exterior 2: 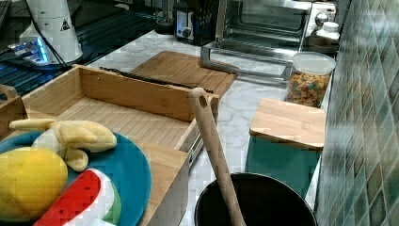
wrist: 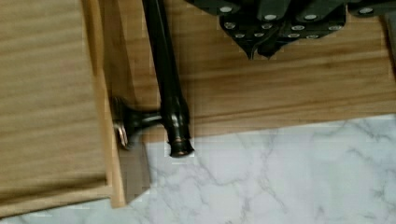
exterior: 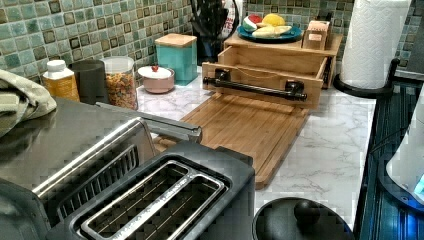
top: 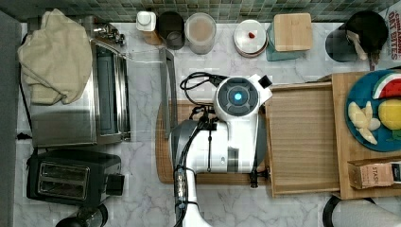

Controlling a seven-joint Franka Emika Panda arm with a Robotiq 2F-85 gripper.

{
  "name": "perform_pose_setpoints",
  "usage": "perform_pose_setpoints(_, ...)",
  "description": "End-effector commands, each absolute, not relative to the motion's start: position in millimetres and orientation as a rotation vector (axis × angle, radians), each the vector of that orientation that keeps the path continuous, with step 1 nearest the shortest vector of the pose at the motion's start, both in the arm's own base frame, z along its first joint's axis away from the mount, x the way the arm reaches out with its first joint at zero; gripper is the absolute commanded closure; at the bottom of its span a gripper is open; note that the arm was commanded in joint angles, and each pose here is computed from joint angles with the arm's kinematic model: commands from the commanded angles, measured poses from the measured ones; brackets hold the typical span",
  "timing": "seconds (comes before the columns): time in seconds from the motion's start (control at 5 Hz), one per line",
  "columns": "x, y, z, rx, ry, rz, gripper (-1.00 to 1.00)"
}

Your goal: Close the drawer.

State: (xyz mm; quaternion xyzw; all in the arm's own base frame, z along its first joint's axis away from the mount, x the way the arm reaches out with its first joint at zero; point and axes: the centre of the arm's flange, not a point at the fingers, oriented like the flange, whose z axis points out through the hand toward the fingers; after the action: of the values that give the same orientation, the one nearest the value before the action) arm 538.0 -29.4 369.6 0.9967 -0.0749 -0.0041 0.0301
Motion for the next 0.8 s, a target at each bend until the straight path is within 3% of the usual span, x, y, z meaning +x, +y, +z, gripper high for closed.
perform_pose_setpoints(0.2,510.0,7.0,318.0,3.007,0.008,-0.169,1.0)
perform_pose_setpoints(0.4,507.9,-3.7,307.6,2.966,-0.01,-0.145,1.0)
perform_pose_setpoints(0.6,509.8,-20.9,297.3,2.929,-0.027,-0.06,1.0)
perform_pose_setpoints(0.8,513.1,-35.4,286.2,2.91,-0.026,-0.084,1.0)
